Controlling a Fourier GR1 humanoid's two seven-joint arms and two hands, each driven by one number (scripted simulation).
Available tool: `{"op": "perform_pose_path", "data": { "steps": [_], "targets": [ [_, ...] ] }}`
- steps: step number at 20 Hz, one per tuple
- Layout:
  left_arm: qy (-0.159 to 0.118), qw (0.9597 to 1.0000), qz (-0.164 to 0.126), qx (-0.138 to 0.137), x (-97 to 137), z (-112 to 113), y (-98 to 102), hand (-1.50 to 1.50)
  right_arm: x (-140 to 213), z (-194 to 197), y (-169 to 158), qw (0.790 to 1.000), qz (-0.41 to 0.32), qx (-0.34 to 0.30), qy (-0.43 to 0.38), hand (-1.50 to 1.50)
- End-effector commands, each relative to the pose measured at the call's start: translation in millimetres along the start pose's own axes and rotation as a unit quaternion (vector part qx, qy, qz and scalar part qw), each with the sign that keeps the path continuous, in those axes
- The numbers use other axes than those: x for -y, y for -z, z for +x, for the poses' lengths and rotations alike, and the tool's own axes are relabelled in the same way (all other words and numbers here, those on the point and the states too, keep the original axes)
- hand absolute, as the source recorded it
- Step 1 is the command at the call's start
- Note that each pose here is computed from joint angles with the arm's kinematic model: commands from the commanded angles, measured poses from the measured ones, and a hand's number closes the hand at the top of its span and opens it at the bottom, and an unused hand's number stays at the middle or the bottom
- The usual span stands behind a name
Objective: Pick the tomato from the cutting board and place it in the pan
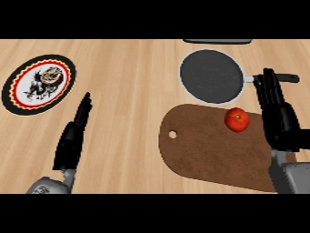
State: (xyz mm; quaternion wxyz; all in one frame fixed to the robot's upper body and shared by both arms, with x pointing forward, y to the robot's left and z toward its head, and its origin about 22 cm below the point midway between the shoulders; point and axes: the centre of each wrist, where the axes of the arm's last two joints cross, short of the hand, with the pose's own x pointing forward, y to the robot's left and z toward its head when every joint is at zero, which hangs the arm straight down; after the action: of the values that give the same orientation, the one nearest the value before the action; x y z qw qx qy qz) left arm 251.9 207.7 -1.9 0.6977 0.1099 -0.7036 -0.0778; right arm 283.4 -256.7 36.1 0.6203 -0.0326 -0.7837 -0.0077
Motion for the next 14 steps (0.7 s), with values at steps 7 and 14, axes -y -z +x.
{"op": "perform_pose_path", "data": {
  "steps": [7,14],
  "targets": [
    [-0.092,0.9876,-0.116,-0.051,37,9,-5,0.00,-47,118,57,0.833,0.385,0.264,-0.296,1.50],
    [-0.173,0.9692,-0.155,-0.082,24,16,4,0.00,-58,82,81,0.744,0.536,0.337,-0.213,-1.50]
  ]
}}
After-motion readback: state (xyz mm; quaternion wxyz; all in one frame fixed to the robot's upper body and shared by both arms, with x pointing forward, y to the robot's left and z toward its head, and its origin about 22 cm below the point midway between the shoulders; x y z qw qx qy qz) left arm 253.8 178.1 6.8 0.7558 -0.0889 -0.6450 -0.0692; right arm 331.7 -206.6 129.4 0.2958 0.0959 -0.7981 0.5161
